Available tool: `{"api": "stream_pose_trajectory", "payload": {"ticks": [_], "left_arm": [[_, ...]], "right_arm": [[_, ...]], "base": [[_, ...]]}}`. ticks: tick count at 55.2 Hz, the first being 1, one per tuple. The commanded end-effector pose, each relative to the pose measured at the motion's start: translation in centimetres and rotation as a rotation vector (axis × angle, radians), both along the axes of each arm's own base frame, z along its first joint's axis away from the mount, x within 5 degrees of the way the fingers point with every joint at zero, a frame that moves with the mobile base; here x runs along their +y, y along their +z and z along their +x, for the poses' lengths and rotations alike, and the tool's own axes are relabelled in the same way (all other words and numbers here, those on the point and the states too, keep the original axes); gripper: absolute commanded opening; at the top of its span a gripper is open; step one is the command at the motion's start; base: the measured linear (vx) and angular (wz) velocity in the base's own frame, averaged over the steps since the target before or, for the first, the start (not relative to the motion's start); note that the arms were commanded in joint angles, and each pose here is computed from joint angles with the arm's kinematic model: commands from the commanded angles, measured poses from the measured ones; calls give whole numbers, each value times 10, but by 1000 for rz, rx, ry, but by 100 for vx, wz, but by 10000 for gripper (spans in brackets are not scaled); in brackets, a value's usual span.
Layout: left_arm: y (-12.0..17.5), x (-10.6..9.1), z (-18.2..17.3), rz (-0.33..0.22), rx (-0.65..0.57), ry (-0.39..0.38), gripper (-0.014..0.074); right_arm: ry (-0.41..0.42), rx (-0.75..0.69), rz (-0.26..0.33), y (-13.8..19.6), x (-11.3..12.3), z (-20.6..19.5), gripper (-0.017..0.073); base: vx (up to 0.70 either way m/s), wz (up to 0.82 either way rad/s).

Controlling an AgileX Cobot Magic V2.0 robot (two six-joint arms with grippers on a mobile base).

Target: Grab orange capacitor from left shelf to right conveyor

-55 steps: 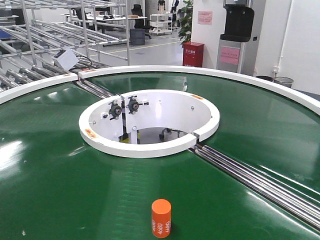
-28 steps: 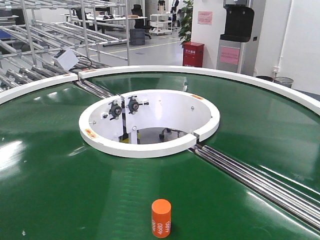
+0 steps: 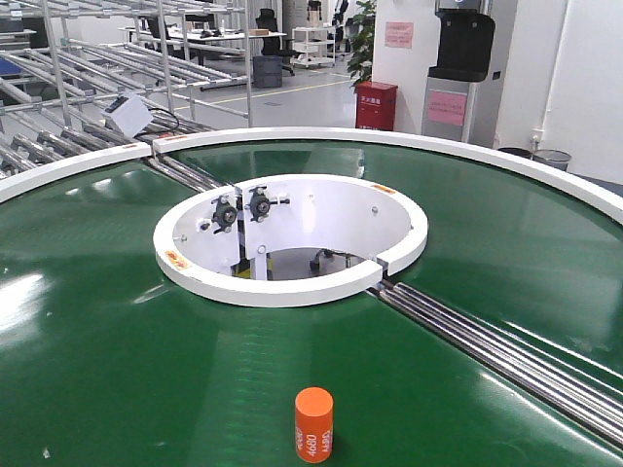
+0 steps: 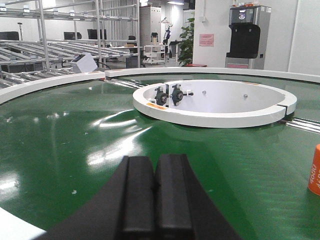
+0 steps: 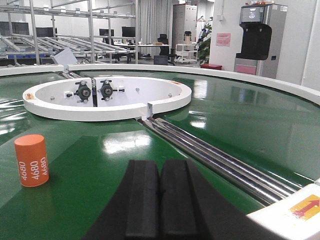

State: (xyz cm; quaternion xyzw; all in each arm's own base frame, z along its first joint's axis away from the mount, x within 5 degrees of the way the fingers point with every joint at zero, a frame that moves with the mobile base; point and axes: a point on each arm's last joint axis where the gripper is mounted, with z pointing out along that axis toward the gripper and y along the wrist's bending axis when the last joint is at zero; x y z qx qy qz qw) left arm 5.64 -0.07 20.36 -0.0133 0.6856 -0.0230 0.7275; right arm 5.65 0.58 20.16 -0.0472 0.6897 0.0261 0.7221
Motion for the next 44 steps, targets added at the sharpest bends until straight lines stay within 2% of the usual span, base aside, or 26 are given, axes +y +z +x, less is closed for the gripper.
{"api": "stream_pose_trajectory", "payload": {"ticks": [1,44], "left_arm": [[-3,0,0,-15,-61,0,-6],[-3,0,0,-15,-61,0,-6]], "right_arm": [[1,-90,-5,6,0,-1,-11],[-2,-89,-8,6,0,-1,-9]], "base": [[0,0],[0,0]]}}
